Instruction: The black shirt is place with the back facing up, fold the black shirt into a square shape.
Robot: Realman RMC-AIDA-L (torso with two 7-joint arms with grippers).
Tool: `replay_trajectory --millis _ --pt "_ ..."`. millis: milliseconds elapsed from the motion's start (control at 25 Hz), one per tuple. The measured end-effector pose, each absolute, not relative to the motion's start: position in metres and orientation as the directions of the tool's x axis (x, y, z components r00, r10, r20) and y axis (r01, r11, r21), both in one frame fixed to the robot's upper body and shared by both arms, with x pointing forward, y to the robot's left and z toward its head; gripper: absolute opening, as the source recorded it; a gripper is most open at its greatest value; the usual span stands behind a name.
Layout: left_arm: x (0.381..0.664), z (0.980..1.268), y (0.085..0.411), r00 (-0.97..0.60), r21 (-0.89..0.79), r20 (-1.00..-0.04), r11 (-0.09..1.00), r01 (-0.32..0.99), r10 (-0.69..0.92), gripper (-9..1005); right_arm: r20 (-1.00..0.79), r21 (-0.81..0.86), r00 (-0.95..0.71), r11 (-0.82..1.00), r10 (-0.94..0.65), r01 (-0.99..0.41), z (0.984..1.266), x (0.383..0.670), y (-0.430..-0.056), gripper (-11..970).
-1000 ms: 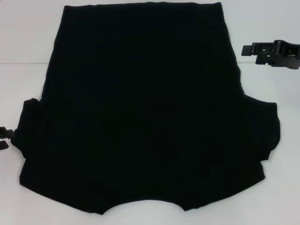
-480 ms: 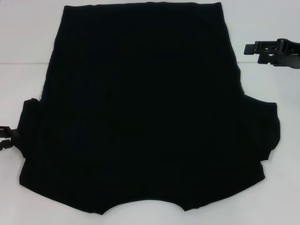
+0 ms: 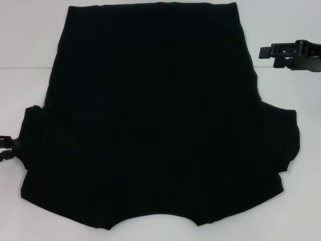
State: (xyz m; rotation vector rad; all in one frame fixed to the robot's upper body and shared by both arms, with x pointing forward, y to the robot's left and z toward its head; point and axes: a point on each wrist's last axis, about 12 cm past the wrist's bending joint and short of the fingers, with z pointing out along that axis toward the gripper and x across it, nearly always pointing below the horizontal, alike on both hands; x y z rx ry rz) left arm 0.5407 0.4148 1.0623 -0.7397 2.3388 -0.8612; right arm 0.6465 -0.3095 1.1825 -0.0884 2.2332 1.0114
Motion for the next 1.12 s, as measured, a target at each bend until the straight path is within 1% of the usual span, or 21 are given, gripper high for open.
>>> replay_trajectory --millis 520,680,800,1040,1120 --pt "0.543 1.061 0.408 -0.728 -0.693 -0.292 0.662 -0.286 -0.62 330 -0.603 0.645 -0.771 0.693 0.205 -0.321 1.183 0.646 -0.309 735" --pt "0.547 1.062 0.404 -0.749 -0.677 -0.314 0.69 -0.254 -0.584 324 -0.604 0.65 -0.767 0.691 0.215 -0.317 1.183 0.646 -0.311 735" --pt "0.548 1.063 0.402 -0.744 -0.679 -0.324 0.692 -0.247 -0.584 319 -0.603 0.652 -0.767 0.689 0.219 -0.316 1.183 0.646 -0.311 735" --pt "0.55 1.065 0.401 -0.746 -0.675 -0.334 0.699 -0.238 -0.576 117 -0.604 0.657 -0.763 0.687 0.231 -0.312 1.184 0.646 -0.313 735" --pt "0.551 1.066 0.402 -0.745 -0.676 -0.338 0.699 -0.233 -0.575 78 -0.603 0.657 -0.763 0.687 0.231 -0.311 1.184 0.646 -0.314 735"
